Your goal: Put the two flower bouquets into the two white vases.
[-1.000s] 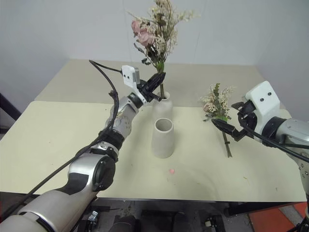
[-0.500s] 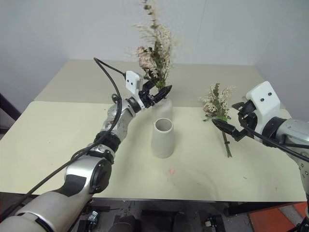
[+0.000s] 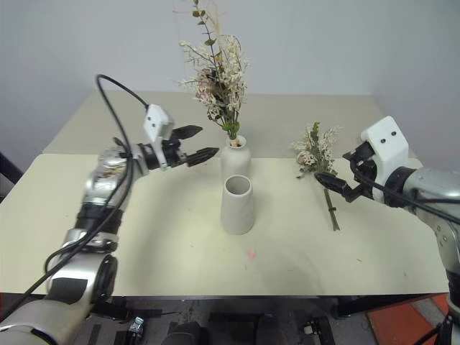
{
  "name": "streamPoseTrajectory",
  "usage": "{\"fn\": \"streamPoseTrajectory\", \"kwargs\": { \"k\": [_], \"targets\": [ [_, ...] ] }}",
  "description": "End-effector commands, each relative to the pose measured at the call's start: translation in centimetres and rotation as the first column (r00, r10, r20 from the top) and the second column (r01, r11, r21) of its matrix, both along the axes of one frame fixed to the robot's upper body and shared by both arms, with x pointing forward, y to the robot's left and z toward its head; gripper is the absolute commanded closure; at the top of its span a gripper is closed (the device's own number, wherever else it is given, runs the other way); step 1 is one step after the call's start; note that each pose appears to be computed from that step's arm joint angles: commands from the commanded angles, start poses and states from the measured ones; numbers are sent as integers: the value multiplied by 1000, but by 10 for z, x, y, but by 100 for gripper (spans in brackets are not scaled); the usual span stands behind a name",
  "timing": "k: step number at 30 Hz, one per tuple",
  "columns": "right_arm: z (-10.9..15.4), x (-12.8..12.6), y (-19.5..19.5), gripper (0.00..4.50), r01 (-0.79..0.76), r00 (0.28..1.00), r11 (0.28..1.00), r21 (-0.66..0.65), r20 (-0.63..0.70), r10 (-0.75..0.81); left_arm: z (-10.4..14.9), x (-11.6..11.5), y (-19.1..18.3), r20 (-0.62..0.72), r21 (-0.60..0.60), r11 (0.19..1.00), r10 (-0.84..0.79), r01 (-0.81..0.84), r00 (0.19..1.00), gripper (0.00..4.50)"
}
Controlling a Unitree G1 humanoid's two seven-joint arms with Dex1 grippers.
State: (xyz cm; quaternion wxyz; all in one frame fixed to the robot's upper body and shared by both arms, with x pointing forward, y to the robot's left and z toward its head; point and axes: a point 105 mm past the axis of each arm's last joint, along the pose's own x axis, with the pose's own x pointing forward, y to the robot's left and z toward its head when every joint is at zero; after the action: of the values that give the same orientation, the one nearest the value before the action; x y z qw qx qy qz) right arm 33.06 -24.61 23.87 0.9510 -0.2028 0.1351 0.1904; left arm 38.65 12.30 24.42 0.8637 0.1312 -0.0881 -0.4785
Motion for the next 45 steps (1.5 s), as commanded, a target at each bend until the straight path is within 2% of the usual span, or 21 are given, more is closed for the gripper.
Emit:
{"fn": "streamPoseTrajectory", "kwargs": {
  "k": [1,4,8,18,21,24,31,32,35,37,40,41,42,44,45],
  "targets": [
    [-4,17,-23,0,137,988,990,-16,-66,-137,26,-30,23,85,22,998,-60,58,995,3],
    [-16,33,-31,0,171,976,985,-13,-133,-171,33,-60,35,109,65,991,-125,118,986,3],
    [-29,57,-27,0,154,971,988,-9,-185,-153,32,-85,33,105,99,983,-164,153,981,3],
    [-54,96,-20,0,179,948,984,-8,-265,-174,10,-98,23,67,137,985,-119,109,991,3],
    [-61,100,-12,62,160,941,987,30,-306,-143,10,-100,24,65,128,986,-115,106,991,0],
    [-70,104,-10,166,160,936,987,17,-321,-146,10,-99,25,67,126,987,-104,95,992,0],
    [-70,107,-10,412,175,930,984,6,-329,-164,10,-98,26,76,130,988,-88,77,993,0],
    [-71,107,-11,429,175,929,985,3,-333,-164,9,-97,26,76,131,988,-87,77,993,0],
    [-69,108,-15,429,195,930,981,-5,-317,-187,8,-97,26,79,138,987,-88,77,993,0],
    [-55,112,-20,429,224,946,974,-17,-235,-222,9,-96,26,88,143,987,-87,74,992,0],
    [-13,123,-25,429,250,967,968,-13,53,-249,11,-94,27,100,143,987,-83,68,992,0],
    [10,122,-20,429,223,957,972,69,175,-232,12,-94,28,106,146,987,-79,63,991,0],
    [33,116,-14,429,175,929,975,138,306,-210,13,-93,29,110,147,987,-75,58,991,0],
    [79,89,-2,429,56,775,972,230,603,-187,14,-92,32,118,143,988,-67,49,991,0],
    [92,78,1,429,27,722,956,292,656,-221,15,-92,34,116,138,989,-63,47,991,0]
  ]
}}
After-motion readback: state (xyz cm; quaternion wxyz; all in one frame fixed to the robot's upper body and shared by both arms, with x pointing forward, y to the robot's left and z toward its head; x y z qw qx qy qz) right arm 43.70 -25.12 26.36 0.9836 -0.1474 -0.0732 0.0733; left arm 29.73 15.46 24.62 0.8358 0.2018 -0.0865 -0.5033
